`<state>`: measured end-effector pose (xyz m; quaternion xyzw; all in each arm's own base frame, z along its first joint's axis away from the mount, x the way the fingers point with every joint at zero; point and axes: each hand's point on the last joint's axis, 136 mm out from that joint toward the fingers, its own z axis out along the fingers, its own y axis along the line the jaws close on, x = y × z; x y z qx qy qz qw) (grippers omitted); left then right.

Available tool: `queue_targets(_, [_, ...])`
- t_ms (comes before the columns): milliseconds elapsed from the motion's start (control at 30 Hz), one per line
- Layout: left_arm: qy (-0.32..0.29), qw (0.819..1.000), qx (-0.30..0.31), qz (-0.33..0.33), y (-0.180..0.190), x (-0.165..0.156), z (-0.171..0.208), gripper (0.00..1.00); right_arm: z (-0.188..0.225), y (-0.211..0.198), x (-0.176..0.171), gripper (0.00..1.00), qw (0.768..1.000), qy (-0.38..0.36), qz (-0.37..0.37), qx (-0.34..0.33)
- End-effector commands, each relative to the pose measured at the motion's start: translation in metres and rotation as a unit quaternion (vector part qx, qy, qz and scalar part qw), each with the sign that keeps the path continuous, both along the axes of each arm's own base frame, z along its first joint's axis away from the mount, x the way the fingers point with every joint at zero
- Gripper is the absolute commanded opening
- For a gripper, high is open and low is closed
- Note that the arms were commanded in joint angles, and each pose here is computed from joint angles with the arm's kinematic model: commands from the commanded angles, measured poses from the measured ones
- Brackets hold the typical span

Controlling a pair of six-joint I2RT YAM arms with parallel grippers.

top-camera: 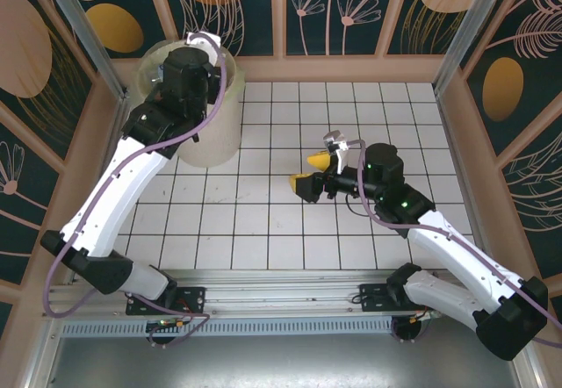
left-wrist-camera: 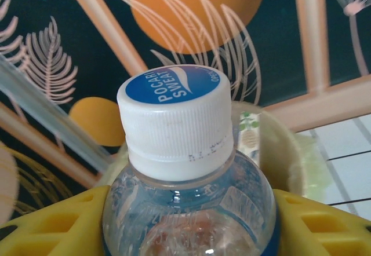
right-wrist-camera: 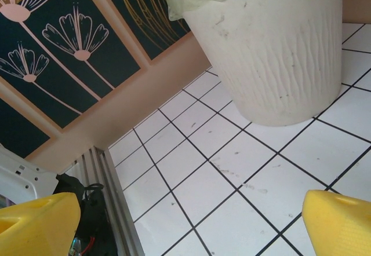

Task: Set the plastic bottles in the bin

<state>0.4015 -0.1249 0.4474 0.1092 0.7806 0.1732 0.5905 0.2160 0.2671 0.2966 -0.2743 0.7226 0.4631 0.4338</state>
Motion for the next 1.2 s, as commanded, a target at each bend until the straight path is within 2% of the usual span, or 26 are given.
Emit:
queue_targets(0, [-0.011, 0.997, 0.059, 0.048, 0.02, 0.01, 0.007, 0.56, 0.019, -0.007, -0.001, 0.99, 1.0, -0.026, -0.011, 0.011])
queue_targets(167, [0.011, 0.998, 0.046, 0.036, 0.025, 0.035, -0.014, 0.57, 0.021, -0.008, -0.002, 0.99, 1.0, -0.027, -0.013, 0.008])
queue_targets(433, [0.053, 0.997, 0.049, 0.009, 0.009, 0.064, -0.05, 0.65, 0.017, -0.011, -0.001, 0.99, 0.999, -0.024, -0.021, 0.002])
queue_targets(533, [0.063, 0.997, 0.048, 0.006, 0.006, 0.07, -0.058, 0.72, 0.016, -0.013, 0.001, 0.99, 0.999, -0.024, -0.027, -0.001])
queue_targets(633, [0.071, 0.997, 0.035, -0.005, 0.0, 0.073, -0.062, 0.83, 0.014, -0.015, 0.002, 0.99, 0.999, -0.021, -0.031, -0.001])
queue_targets(733, [0.071, 0.997, 0.014, -0.013, -0.003, 0.072, -0.057, 0.93, 0.013, -0.015, 0.003, 0.99, 0.999, -0.019, -0.032, 0.003])
queue_targets(833, [0.062, 0.998, -0.017, -0.019, -0.004, 0.071, -0.046, 0.99, 0.013, -0.015, 0.005, 0.99, 0.999, -0.018, -0.035, 0.006])
queue_targets(967, [0.043, 0.997, -0.066, -0.023, 0.001, 0.068, -0.025, 0.99, 0.012, -0.013, 0.009, 0.99, 0.999, -0.015, -0.039, 0.008])
queue_targets(1033, [0.04, 0.994, -0.091, -0.036, -0.001, 0.067, -0.021, 0.94, 0.01, -0.012, 0.011, 0.99, 0.999, -0.013, -0.041, 0.008])
queue_targets(1100, [0.044, 0.994, -0.096, -0.035, -0.001, 0.068, -0.024, 0.82, 0.01, -0.011, 0.012, 0.98, 0.999, -0.013, -0.04, 0.011])
queue_targets(1167, [0.057, 0.993, -0.095, -0.039, -0.004, 0.072, -0.034, 0.75, 0.01, -0.011, 0.012, 0.98, 0.999, -0.011, -0.039, 0.013])
